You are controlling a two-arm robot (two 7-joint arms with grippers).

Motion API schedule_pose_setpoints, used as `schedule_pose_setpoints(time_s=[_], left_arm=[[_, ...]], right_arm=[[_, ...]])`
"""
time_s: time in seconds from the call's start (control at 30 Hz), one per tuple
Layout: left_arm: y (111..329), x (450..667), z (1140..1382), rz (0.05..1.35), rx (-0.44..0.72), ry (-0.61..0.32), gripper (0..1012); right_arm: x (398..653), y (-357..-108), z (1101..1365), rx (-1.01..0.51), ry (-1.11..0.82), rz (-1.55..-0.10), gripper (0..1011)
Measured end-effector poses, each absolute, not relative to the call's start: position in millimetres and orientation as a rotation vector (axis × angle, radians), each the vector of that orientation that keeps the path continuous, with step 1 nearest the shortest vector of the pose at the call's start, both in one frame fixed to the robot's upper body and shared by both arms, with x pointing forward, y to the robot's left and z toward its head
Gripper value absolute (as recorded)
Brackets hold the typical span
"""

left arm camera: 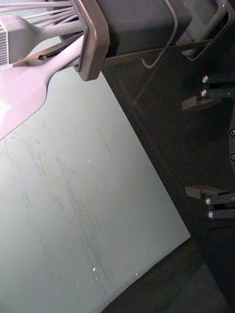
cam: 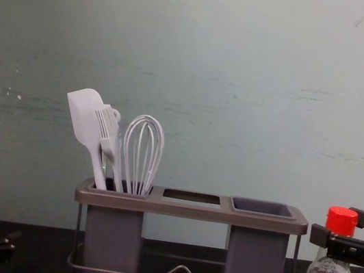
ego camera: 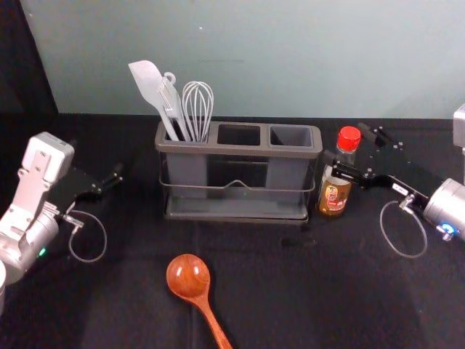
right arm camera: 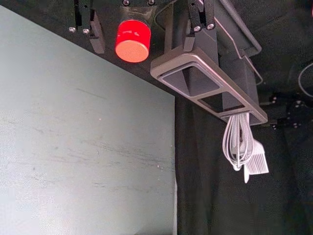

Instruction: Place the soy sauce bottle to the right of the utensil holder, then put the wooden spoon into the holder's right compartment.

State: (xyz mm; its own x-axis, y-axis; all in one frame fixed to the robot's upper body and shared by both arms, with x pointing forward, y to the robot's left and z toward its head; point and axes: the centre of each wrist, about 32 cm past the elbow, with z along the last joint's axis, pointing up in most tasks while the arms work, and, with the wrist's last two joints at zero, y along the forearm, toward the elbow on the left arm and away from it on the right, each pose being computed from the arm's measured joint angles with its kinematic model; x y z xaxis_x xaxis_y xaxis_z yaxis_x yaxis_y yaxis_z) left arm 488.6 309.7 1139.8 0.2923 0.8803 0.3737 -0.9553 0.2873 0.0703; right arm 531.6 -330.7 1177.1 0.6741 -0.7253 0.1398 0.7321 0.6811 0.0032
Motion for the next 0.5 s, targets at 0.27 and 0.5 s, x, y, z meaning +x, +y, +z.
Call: schedule_pose_setpoints(time_s=[0.27, 0.5], left_arm=[[309.7, 488.6, 1139.8, 1.248, 0.304, -0.285, 1005], [309.6, 488.6, 1139.8, 1.248, 0.304, -0.285, 1005]], right_arm=[[529.2, -333.2, 1180.2, -0.054, -0.15, -0.822, 1003], [522.2, -338.3, 1190.4, -0.043, -0.176, -0.838, 1002]])
